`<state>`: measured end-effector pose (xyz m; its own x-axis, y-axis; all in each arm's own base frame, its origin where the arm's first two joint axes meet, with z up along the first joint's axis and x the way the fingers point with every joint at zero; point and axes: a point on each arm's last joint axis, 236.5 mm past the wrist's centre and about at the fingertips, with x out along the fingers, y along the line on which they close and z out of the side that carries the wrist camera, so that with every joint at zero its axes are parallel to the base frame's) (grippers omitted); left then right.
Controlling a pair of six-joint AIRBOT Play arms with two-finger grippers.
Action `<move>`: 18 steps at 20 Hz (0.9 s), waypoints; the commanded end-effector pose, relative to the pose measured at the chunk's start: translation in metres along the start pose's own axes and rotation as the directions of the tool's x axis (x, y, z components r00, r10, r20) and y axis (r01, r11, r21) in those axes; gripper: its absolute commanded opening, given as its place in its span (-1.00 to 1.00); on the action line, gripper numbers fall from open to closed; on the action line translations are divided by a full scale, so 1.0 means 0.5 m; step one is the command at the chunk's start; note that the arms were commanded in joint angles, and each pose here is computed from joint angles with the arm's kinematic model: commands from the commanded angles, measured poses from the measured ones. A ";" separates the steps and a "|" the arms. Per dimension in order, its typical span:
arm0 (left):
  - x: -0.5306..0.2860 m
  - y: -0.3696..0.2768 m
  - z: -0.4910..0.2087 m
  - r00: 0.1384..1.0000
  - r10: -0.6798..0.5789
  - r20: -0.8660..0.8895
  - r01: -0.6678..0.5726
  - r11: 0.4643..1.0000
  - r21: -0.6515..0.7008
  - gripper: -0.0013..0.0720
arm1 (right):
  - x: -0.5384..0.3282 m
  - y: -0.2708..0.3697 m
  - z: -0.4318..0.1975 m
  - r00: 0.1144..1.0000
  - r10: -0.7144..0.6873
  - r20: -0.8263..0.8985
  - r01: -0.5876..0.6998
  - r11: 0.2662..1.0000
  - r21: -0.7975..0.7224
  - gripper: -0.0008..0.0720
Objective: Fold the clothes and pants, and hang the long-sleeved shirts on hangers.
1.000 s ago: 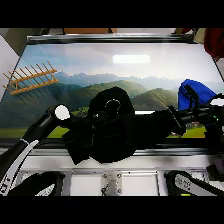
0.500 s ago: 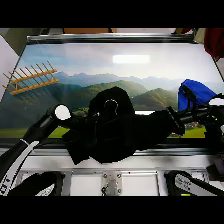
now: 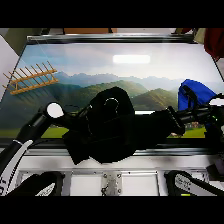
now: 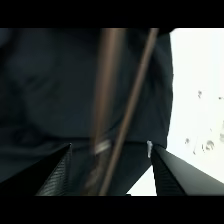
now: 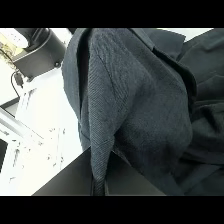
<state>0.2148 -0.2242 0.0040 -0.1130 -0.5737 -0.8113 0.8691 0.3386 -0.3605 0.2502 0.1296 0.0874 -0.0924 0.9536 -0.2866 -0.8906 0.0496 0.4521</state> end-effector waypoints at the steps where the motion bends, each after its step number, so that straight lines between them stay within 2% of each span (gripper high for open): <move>1: -0.065 0.025 0.006 0.994 0.083 0.077 -0.074 0.991 -0.114 0.37 | 0.000 -0.002 0.001 1.000 -0.005 0.000 0.005 1.000 -0.002 -0.95; 3: -0.113 0.038 0.011 0.980 0.152 0.131 -0.128 0.976 -0.175 0.37 | 0.000 -0.001 0.004 1.000 -0.004 0.008 0.005 1.000 -0.004 -0.95; 5: -0.169 0.065 0.013 0.949 0.250 0.194 -0.188 0.939 -0.289 0.37 | -0.001 0.000 0.014 1.000 -0.007 0.023 0.007 1.000 -0.013 -0.95; 6: -0.205 0.089 0.013 0.919 0.319 0.231 -0.216 0.899 -0.381 0.37 | -0.001 0.002 0.021 0.999 -0.009 0.033 0.010 1.000 -0.020 -0.95; 8: -0.278 0.145 0.006 0.840 0.460 0.287 -0.227 0.779 -0.584 0.37 | -0.003 0.009 0.047 0.997 -0.017 0.072 0.021 0.999 -0.046 -0.95; 10: -0.322 0.185 -0.009 0.785 0.541 0.301 -0.216 0.694 -0.687 0.37 | -0.005 0.023 0.070 0.995 -0.028 0.093 0.033 0.998 -0.053 -0.96; 12: -0.315 0.210 -0.024 0.792 0.541 0.283 -0.181 0.651 -0.738 0.37 | -0.005 0.043 0.083 0.995 -0.043 0.086 0.050 0.996 -0.072 -0.96; 14: -0.266 0.232 -0.032 0.839 0.484 0.249 -0.120 0.610 -0.783 0.37 | -0.005 0.063 0.094 0.995 -0.061 0.075 0.068 0.994 -0.083 -0.95; 18: -0.137 0.273 -0.017 0.905 0.373 0.203 -0.063 0.591 -0.804 0.37 | -0.003 0.095 0.110 0.994 -0.089 0.061 0.094 0.991 -0.098 -0.95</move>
<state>0.3254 -0.1146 0.0383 0.3726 -0.5266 -0.7641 0.2029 0.8497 -0.4866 0.2398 0.1436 0.1447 0.0004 0.9648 -0.2631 -0.9342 0.0943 0.3442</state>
